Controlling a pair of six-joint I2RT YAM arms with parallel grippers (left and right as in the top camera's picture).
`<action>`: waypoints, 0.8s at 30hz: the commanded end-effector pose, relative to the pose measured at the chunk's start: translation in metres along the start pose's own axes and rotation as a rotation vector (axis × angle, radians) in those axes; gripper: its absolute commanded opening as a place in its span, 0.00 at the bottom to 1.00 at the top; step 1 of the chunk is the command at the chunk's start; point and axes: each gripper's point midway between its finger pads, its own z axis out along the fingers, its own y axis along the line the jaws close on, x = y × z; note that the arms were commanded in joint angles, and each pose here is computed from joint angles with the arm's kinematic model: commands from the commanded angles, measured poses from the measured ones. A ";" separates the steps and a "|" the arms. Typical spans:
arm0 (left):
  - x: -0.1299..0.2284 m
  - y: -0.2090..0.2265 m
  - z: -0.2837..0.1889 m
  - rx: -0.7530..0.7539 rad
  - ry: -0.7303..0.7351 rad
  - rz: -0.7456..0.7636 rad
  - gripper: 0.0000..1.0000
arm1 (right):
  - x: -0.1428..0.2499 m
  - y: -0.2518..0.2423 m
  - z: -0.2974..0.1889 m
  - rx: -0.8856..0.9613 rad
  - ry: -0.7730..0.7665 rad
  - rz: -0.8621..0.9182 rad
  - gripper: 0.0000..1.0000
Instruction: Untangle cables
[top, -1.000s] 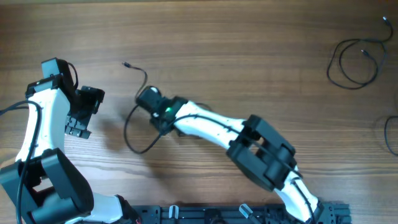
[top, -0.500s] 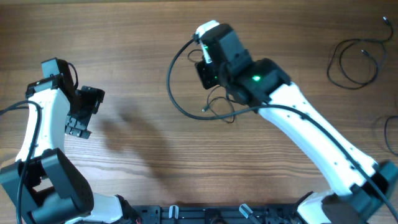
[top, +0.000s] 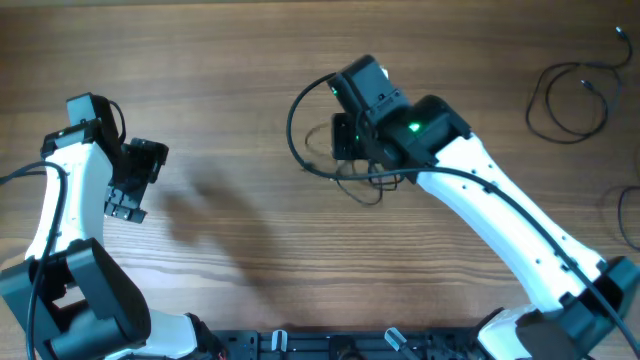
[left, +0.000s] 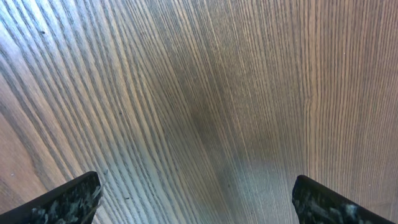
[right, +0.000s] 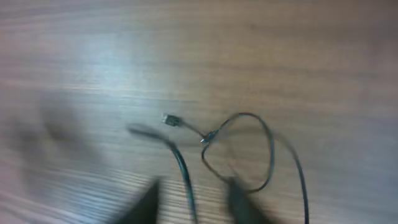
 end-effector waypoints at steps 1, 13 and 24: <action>-0.002 -0.001 -0.003 0.010 -0.007 -0.018 1.00 | 0.011 -0.012 0.028 0.086 0.040 0.065 0.93; -0.002 -0.001 -0.003 0.010 -0.007 -0.018 1.00 | 0.040 -0.008 0.073 0.099 0.192 0.049 1.00; -0.002 -0.001 -0.003 0.010 -0.007 -0.018 1.00 | 0.114 -0.008 0.150 0.081 0.545 -0.074 1.00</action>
